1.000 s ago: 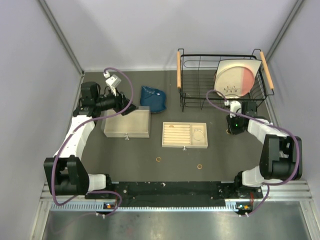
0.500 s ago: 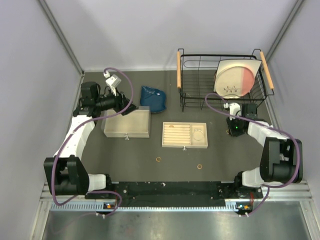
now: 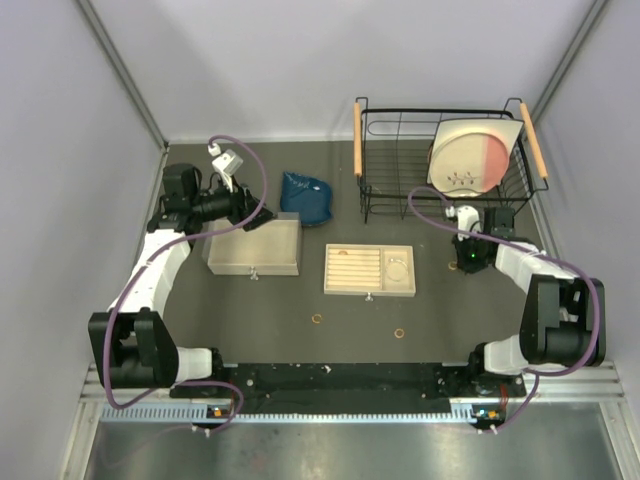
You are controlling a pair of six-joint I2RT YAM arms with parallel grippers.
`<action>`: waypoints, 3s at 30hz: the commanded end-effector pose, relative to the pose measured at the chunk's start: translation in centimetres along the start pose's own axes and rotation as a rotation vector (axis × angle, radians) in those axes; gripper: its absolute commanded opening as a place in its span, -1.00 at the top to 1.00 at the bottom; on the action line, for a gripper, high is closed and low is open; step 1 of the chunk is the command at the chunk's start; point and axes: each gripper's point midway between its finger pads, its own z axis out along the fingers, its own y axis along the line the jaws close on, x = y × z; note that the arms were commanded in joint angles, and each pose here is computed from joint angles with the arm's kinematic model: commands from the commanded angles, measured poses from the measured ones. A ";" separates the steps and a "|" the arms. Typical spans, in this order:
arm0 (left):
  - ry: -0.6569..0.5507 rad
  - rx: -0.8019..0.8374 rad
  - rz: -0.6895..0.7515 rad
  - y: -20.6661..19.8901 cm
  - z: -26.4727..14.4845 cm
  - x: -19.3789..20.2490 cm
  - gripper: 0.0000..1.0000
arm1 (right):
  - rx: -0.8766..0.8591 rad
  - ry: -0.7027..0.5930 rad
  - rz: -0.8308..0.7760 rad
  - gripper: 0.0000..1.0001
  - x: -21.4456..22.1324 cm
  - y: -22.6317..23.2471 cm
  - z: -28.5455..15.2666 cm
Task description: Organize the mixed jewelry
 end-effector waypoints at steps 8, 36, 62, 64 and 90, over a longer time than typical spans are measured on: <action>-0.022 0.029 0.046 -0.6 0.0 -0.6 -0.32 | -0.112 -0.040 -0.111 0.98 -0.4 2.0 -1.7; -0.014 0.026 0.044 -0.4 0.1 -0.2 -0.33 | -0.003 -0.087 -0.090 0.63 -3.7 0.6 -1.4; -0.013 0.027 0.045 -0.4 0.1 -0.2 -0.32 | -0.007 -0.058 -0.089 0.55 -3.3 0.4 -0.3; -0.012 0.027 0.043 -0.4 0.1 -0.1 -0.32 | -0.007 -0.058 -0.090 0.55 -3.3 0.4 -0.1; -0.008 0.030 0.055 -0.6 0.0 0.0 -0.32 | 0.004 -0.023 -0.121 1.00 -2.7 0.8 0.2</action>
